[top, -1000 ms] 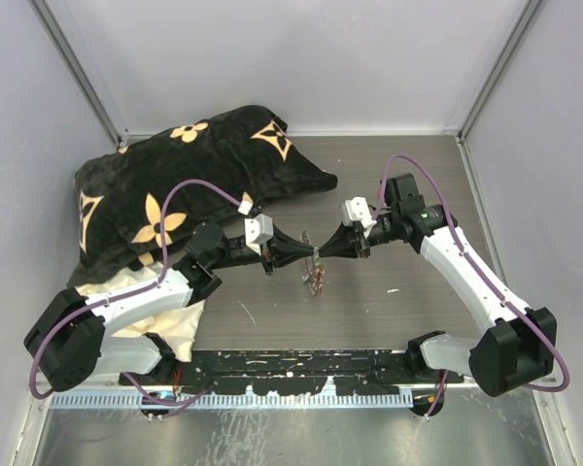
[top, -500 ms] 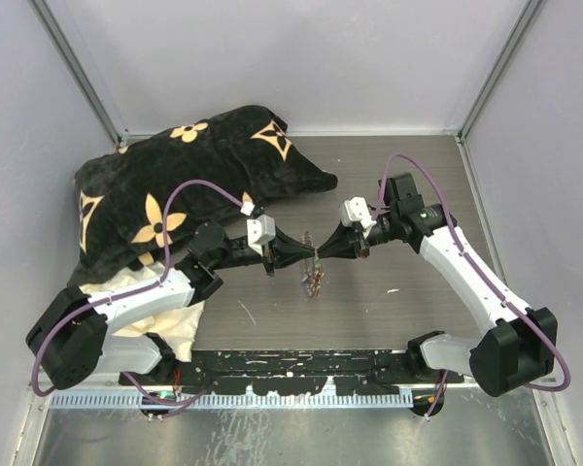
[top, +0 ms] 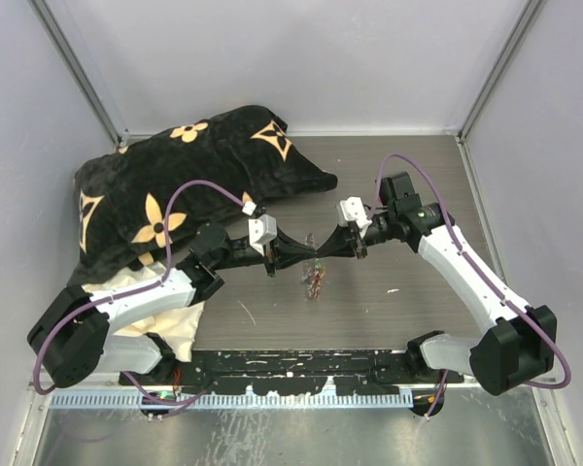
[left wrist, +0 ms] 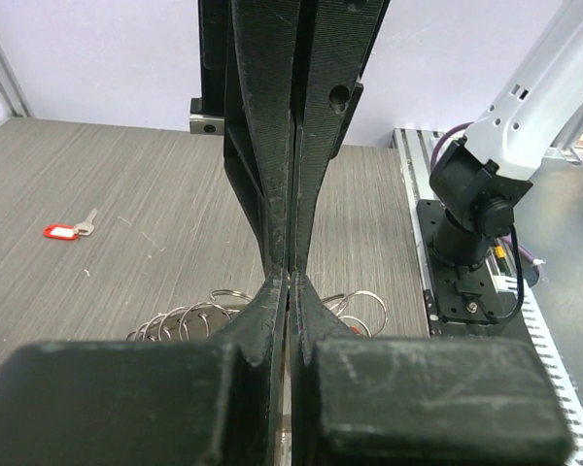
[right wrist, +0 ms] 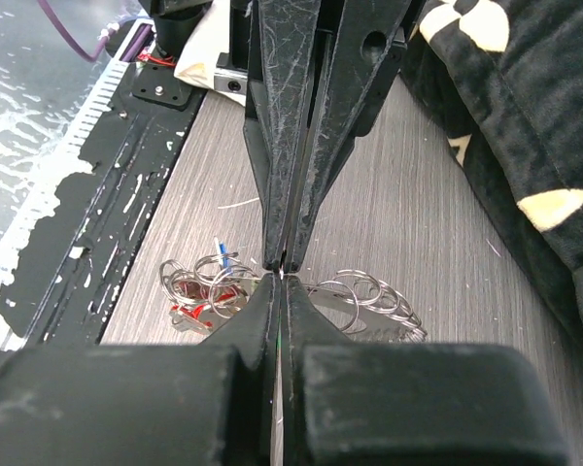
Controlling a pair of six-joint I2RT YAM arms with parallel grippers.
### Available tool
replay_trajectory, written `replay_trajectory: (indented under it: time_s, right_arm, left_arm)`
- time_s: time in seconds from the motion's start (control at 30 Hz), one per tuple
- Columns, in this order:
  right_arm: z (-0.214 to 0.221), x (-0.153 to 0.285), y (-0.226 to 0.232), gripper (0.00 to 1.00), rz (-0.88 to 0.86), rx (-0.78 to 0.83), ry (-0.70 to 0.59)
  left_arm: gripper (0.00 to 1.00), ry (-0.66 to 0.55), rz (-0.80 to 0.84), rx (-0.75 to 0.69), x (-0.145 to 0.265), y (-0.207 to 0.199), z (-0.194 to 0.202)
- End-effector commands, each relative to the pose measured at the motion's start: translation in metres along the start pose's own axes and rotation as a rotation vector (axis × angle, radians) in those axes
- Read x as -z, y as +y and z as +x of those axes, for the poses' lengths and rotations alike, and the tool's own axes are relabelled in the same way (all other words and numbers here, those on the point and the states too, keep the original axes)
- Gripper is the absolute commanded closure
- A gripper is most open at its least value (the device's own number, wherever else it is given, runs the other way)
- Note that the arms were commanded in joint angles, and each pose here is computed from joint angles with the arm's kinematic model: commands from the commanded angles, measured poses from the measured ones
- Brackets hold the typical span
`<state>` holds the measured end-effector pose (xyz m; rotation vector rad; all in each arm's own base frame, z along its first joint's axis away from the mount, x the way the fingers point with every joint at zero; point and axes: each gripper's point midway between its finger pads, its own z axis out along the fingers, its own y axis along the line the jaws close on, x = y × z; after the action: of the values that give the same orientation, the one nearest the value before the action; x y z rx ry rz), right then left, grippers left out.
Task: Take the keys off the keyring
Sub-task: Remove the key from the keyring.
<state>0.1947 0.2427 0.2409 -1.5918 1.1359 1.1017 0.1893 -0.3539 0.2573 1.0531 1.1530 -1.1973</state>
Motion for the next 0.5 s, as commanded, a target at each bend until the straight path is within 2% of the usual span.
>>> replay_trajectory:
  time_s: [0.0, 0.03, 0.1, 0.2, 0.33, 0.47]
  right_arm:
    - [-0.012, 0.000, -0.007, 0.99, 0.016, -0.004, 0.015]
    - [-0.011, 0.001, -0.007, 0.99, 0.025, -0.031, 0.024]
    - [-0.007, 0.002, -0.010, 0.99, 0.059, -0.117, 0.052]
    - [0.001, 0.007, -0.017, 0.99, 0.145, -0.272, 0.110]
    - [0.013, 0.016, -0.027, 0.99, 0.287, -0.557, 0.188]
    - [0.034, 0.025, -0.020, 0.99, 0.350, -0.854, 0.236]
  left_arm:
    - [0.99, -0.134, -0.047, -0.081, -0.002, 0.008, -0.040]
    - [0.93, -0.137, -0.063, -0.075, -0.001, 0.009, -0.040]
    - [0.73, -0.144, -0.111, -0.056, 0.004, 0.015, -0.041]
    - [0.57, -0.116, -0.214, -0.002, 0.017, 0.026, -0.036]
    - [0.42, -0.053, -0.392, 0.115, 0.039, 0.041, -0.023]
    - [0.39, -0.014, -0.486, 0.234, 0.054, 0.044, -0.010]
